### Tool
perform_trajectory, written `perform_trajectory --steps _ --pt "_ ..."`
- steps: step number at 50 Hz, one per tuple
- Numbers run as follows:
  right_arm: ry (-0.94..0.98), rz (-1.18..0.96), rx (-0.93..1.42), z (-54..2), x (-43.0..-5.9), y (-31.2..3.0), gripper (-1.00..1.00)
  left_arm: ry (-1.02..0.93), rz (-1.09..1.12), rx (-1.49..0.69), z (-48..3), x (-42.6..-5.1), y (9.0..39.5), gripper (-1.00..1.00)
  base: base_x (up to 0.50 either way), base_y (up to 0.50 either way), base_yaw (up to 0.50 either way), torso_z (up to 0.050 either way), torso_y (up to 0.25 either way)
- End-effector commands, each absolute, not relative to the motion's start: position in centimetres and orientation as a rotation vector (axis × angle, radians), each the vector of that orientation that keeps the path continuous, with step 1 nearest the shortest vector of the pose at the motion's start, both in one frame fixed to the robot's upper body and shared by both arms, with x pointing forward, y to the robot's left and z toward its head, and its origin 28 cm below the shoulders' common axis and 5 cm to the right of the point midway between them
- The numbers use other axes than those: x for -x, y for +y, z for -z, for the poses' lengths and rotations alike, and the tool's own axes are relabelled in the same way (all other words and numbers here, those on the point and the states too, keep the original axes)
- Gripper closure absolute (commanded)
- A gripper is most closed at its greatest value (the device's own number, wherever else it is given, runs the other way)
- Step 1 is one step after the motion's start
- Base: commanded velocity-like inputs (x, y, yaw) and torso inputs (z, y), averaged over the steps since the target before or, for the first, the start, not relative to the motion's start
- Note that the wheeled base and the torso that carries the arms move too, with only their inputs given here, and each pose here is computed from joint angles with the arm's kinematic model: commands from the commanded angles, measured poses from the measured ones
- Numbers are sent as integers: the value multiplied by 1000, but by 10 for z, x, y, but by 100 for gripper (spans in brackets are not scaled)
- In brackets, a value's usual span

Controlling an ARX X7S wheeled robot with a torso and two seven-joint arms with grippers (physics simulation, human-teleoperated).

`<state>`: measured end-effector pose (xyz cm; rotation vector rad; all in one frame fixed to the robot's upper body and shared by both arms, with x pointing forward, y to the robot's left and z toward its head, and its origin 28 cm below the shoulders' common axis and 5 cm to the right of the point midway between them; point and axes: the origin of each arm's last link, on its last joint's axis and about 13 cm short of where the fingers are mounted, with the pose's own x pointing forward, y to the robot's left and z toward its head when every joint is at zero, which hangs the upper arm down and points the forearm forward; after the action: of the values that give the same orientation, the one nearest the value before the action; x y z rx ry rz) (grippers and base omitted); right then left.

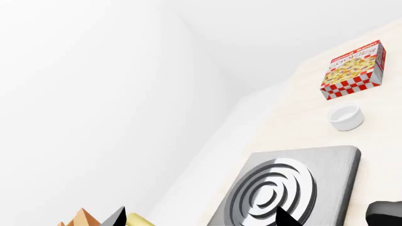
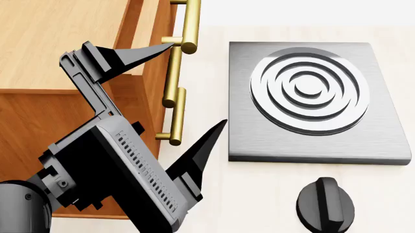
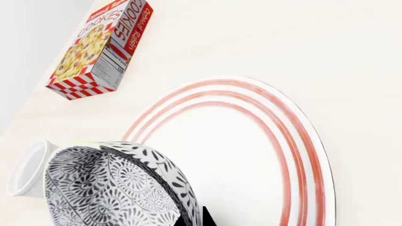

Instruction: Pick the akita bowl on the wooden cabinet and place it on the plate.

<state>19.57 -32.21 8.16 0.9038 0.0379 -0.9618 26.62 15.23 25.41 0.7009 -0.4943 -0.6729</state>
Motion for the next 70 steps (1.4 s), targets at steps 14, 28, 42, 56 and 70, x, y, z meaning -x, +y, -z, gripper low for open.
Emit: perform_trajectory --steps 14,28,42,56,70 --pt "14 950 -907 -80 -197 -324 100 -421 716 -691 -242 -267 151 -100 0 0 0 0 -3" --pt "19 958 -899 -78 -199 -323 100 -416 713 -687 -239 -268 153 -100 0 0 0 0 -2" --pt "15 950 -887 -76 -200 -323 -100 -413 713 -685 -238 -268 153 -100 0 0 0 0 -3" --pt "15 936 -869 -78 -200 -323 -100 -414 709 -686 -239 -269 154 -100 0 0 0 0 -4" --pt "-15 925 -851 -89 -191 -323 -100 -417 709 -686 -240 -267 154 -100 0 0 0 0 -2"
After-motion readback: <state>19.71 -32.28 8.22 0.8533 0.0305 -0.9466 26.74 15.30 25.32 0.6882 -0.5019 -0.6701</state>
